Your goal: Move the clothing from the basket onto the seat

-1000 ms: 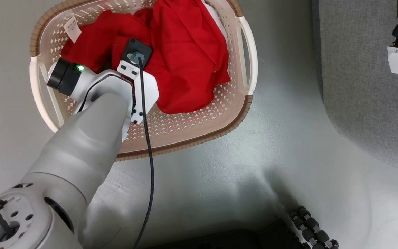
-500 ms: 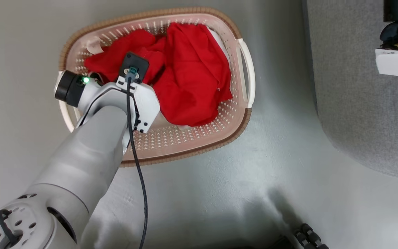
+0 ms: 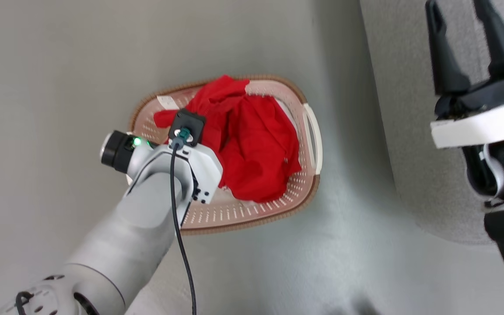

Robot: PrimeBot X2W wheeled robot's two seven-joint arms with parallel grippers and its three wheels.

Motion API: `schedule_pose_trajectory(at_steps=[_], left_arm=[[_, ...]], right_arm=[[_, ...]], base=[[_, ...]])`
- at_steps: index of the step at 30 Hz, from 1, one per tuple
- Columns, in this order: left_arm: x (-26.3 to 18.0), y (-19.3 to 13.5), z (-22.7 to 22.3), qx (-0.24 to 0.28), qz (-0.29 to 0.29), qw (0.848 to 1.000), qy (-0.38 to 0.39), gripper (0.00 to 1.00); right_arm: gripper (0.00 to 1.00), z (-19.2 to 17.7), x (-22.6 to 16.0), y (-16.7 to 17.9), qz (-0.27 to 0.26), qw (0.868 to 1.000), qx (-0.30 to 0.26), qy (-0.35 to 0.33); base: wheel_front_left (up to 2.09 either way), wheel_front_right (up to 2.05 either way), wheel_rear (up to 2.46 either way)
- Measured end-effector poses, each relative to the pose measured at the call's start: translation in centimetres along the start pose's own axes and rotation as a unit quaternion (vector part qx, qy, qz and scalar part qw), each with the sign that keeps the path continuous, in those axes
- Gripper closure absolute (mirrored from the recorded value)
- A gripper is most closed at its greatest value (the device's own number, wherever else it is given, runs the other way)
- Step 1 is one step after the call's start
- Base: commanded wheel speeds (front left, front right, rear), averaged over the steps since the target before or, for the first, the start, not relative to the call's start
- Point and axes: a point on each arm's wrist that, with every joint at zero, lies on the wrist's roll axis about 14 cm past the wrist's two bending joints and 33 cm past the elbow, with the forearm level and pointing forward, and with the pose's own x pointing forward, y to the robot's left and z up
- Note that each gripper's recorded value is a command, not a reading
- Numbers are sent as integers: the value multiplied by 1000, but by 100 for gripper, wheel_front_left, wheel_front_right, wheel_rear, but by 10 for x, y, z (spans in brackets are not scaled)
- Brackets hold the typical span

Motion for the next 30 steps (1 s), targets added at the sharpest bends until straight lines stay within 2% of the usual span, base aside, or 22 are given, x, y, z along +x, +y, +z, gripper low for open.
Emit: schedule_pose_trajectory(at_steps=[8,17,30], left_arm=[[-43,-9,51,-14,18,997,-71,100],[-95,-20,79,-14,35,990,-137,100],[-170,-34,131,-3,46,963,-264,100]], right_arm=[[0,18,-30,18,-16,1000,15,-2],[0,27,-65,47,-19,999,34,2],[0,34,-113,76,-11,999,38,12]], base=[[0,0,0],[0,0,0],[0,0,0]])
